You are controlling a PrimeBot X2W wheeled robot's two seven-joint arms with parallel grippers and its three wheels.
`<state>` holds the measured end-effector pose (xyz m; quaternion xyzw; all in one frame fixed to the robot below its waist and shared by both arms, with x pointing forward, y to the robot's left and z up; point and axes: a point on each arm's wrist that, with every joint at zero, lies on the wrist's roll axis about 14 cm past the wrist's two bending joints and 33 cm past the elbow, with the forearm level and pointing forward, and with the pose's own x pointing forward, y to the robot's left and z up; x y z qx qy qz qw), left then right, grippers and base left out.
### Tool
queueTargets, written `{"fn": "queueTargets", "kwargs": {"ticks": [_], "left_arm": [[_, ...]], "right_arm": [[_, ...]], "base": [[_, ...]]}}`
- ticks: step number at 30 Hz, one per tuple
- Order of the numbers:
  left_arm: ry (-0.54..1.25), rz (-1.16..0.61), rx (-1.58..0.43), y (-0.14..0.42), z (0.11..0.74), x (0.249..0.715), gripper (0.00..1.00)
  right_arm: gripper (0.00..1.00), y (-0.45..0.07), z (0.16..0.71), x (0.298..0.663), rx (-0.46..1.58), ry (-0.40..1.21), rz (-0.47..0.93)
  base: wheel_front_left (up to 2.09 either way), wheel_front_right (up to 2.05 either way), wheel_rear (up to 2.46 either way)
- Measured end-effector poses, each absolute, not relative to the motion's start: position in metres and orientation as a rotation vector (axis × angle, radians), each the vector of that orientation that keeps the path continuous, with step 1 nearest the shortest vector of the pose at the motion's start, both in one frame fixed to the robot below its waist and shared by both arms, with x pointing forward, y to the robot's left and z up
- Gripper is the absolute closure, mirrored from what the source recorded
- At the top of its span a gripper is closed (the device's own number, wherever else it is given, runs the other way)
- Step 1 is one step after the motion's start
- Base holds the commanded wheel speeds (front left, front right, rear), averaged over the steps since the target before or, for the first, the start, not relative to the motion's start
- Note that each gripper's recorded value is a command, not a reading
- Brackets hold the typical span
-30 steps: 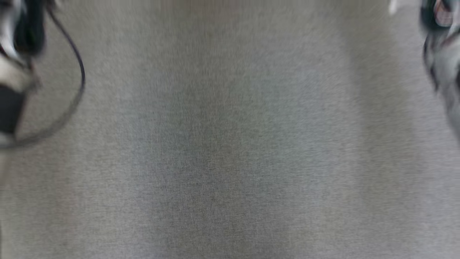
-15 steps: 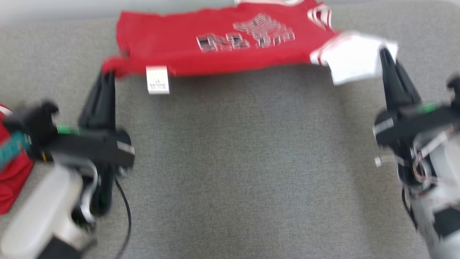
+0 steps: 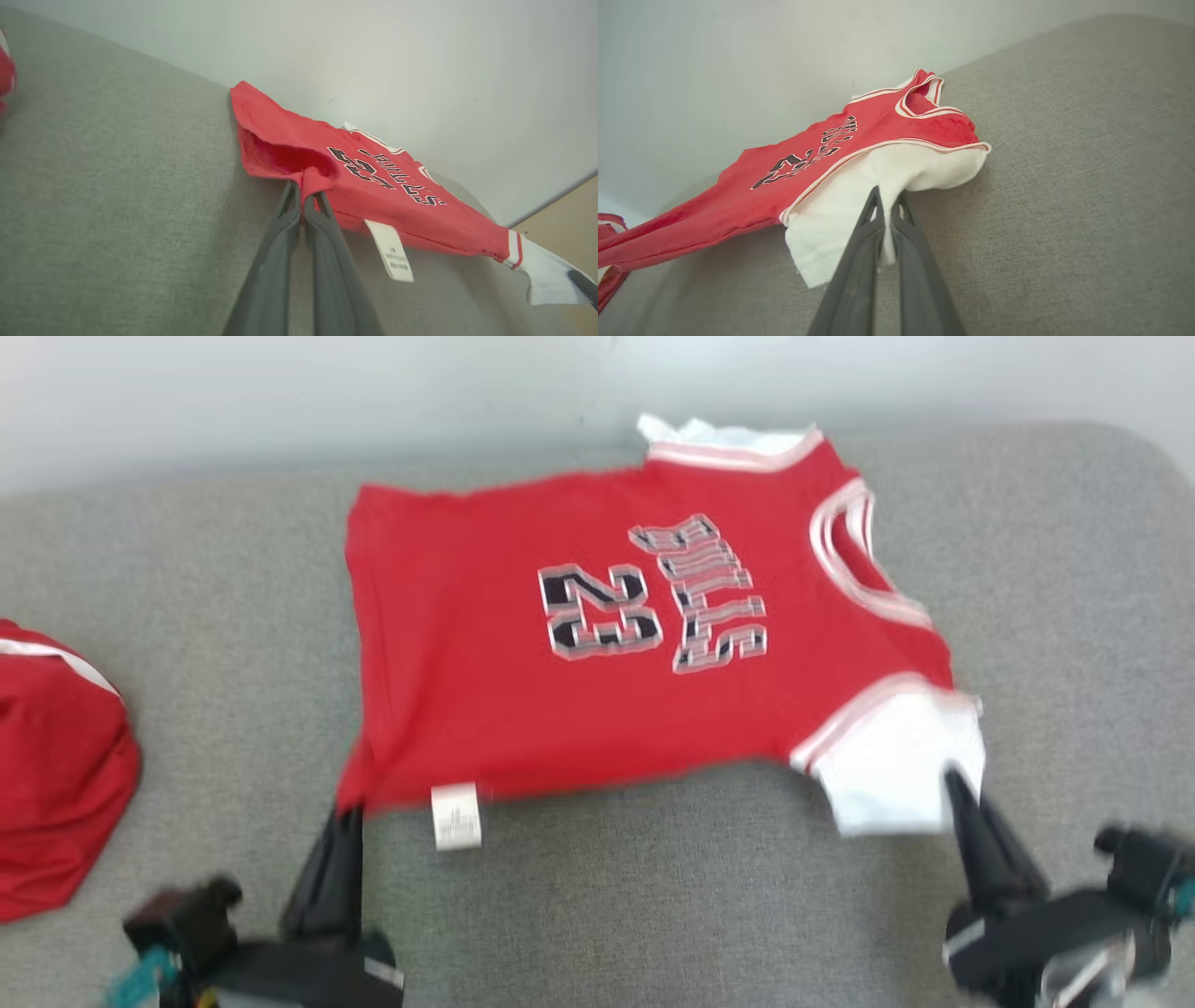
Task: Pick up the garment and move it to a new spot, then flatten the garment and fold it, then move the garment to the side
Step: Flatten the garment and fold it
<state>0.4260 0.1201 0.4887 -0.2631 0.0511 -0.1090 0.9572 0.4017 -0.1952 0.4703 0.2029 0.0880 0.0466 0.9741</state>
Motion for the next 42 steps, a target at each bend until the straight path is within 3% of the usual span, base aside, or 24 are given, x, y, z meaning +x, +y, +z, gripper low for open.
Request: {"fn": "queueTargets", "kwargs": {"ticks": [10, 21, 29, 42], "left_arm": [[0.198, -0.070, -0.604, 0.148, 0.447, 0.365, 1.00], [0.247, -0.021, -0.597, 0.154, 0.425, 0.339, 1.00], [0.265, -0.057, -0.583, 0.146, 0.420, 0.347, 1.00], [0.179, -0.185, -0.536, 0.126, 0.455, 0.404, 1.00]], "right_arm": [[1.00, -0.191, 0.436, 0.327, 0.424, 0.328, 0.037], [1.00, -0.175, 0.419, 0.289, 0.454, 0.431, 0.045], [1.00, -0.182, 0.431, 0.310, 0.461, 0.373, 0.028], [1.00, -0.185, 0.464, 0.386, 0.409, 0.302, 0.100]], "base": [[0.00, 0.00, 0.00], [0.00, 0.00, 0.00], [0.00, 0.00, 0.00], [0.00, 0.00, 0.00]]}}
